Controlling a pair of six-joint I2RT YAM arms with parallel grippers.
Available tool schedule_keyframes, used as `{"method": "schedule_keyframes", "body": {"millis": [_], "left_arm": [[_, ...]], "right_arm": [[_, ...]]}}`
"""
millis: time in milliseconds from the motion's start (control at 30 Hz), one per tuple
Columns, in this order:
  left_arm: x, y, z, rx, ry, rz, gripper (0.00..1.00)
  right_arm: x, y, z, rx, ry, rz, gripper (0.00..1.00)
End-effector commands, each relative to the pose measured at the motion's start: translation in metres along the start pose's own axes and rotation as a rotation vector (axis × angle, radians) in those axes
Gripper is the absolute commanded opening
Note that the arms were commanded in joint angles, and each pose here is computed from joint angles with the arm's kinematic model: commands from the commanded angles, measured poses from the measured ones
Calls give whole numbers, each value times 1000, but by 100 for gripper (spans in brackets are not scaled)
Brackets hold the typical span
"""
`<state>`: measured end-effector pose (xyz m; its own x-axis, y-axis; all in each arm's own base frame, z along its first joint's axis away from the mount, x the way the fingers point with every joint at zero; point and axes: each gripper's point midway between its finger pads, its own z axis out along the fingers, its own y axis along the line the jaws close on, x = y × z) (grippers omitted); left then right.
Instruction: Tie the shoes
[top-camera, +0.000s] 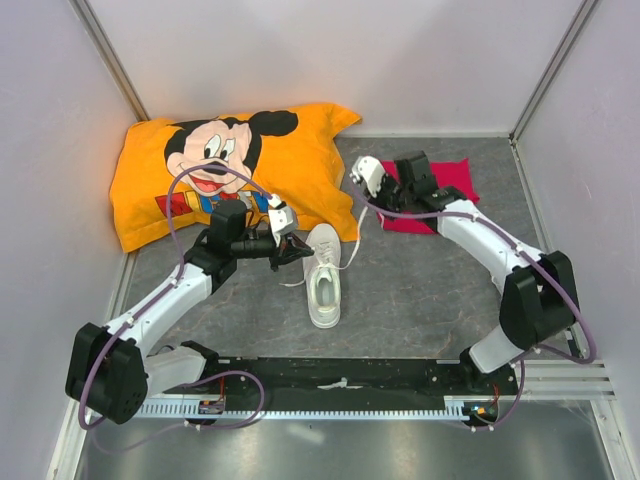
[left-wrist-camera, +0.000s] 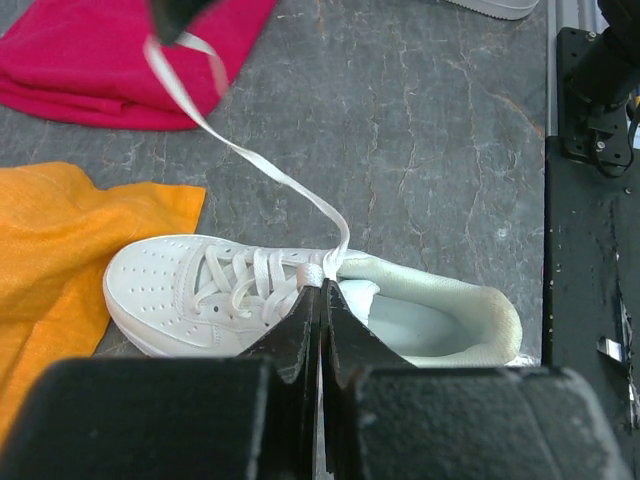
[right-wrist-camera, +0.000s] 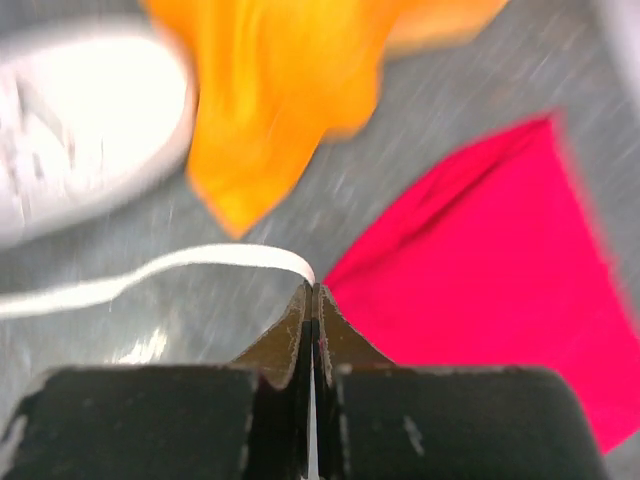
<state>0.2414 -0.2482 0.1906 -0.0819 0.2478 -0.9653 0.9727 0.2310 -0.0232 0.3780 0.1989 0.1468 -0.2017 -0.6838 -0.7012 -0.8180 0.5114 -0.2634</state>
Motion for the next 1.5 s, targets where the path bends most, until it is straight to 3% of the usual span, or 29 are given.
{"method": "schedule_keyframes", "body": {"millis": [0, 167, 300, 533, 600, 633, 733, 967, 1200, 1467], "left_arm": [[-15, -3, 1, 31, -53, 108, 2], [-16, -3, 2, 33, -59, 131, 2], [-16, -5, 1, 35, -62, 146, 2], [-12, -6, 0, 32, -57, 141, 2], [-12, -6, 0, 29, -56, 138, 2], [-11, -5, 1, 30, -54, 133, 2], [-9, -1, 3, 12, -49, 114, 2], [-8, 5, 5, -3, -47, 112, 2], [-8, 9, 7, -11, -49, 132, 2], [-6, 7, 8, 5, -50, 138, 2]], "right_arm": [[-85, -12, 7, -23, -212, 0, 0], [-161, 20, 22, -147, -351, -10, 0], [-200, 80, 30, -270, -407, -49, 0], [-198, 133, 49, -432, -389, 21, 4], [-194, 136, 48, -454, -374, 31, 21], [-194, 136, 44, -456, -377, 21, 46], [-192, 125, 34, -435, -365, 23, 67], [-159, 81, -5, -435, -310, 83, 71], [-124, 115, -28, -601, -239, 114, 70], [-126, 135, -29, -722, -230, 172, 67]]}}
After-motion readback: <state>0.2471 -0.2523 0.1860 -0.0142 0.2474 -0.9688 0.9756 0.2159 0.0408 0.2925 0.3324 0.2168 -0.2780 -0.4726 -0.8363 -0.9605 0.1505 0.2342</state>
